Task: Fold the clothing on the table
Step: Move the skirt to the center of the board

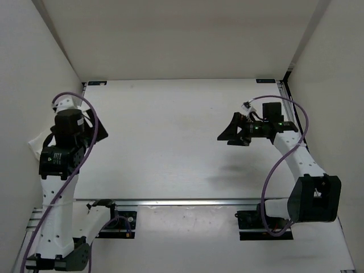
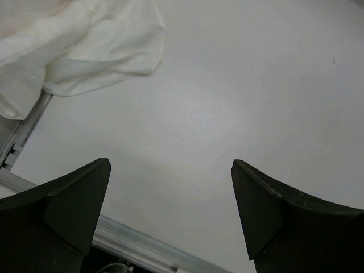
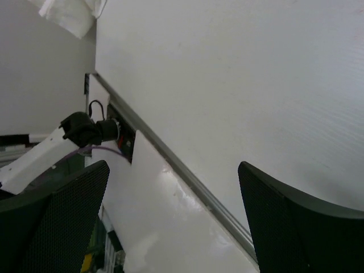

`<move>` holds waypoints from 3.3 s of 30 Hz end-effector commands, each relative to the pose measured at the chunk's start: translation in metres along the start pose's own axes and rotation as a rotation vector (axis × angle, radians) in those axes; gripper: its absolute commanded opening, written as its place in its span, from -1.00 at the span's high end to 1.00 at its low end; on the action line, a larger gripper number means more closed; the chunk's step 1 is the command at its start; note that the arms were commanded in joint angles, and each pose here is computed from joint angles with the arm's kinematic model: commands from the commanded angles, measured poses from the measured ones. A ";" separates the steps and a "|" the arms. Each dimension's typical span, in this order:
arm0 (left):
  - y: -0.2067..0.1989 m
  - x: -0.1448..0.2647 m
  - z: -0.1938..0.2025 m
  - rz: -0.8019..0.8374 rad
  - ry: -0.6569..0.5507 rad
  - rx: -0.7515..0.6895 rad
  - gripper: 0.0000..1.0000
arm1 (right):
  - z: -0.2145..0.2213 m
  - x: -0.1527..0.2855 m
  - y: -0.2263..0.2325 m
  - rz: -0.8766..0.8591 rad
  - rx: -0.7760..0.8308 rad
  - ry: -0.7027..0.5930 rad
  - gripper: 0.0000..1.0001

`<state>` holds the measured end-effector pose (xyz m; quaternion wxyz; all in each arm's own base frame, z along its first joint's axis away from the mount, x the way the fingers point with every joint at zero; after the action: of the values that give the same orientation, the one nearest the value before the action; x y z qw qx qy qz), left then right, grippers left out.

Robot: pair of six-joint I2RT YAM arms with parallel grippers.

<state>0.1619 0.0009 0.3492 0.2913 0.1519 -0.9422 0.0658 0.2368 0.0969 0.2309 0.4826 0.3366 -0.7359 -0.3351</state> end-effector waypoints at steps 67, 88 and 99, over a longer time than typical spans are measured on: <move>0.181 -0.193 0.001 -0.807 0.113 0.546 -0.77 | 0.055 0.032 -0.063 0.010 -0.327 -0.174 -0.97; 0.195 -0.202 0.014 -0.842 0.157 0.549 -0.68 | 0.082 0.036 -0.075 -0.011 -0.391 -0.259 -0.98; 0.194 -0.199 0.015 -0.844 0.155 0.543 -0.67 | 0.084 0.036 -0.078 -0.025 -0.404 -0.284 -0.98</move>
<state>0.2526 0.2313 0.2048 0.3351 0.5757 -0.7189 0.1989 0.1598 0.0388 0.1545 0.4422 0.1770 -0.7097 -0.5191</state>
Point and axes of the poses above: each gripper's point midway between its finger pads, its own x axis back along the fingers, its own y axis along the line the jaws close on, z = x × y, the point moved 8 cm from there along x, back along the fingers, and after that the axes turned 6 degrees about -x, right-handed, at the moved point
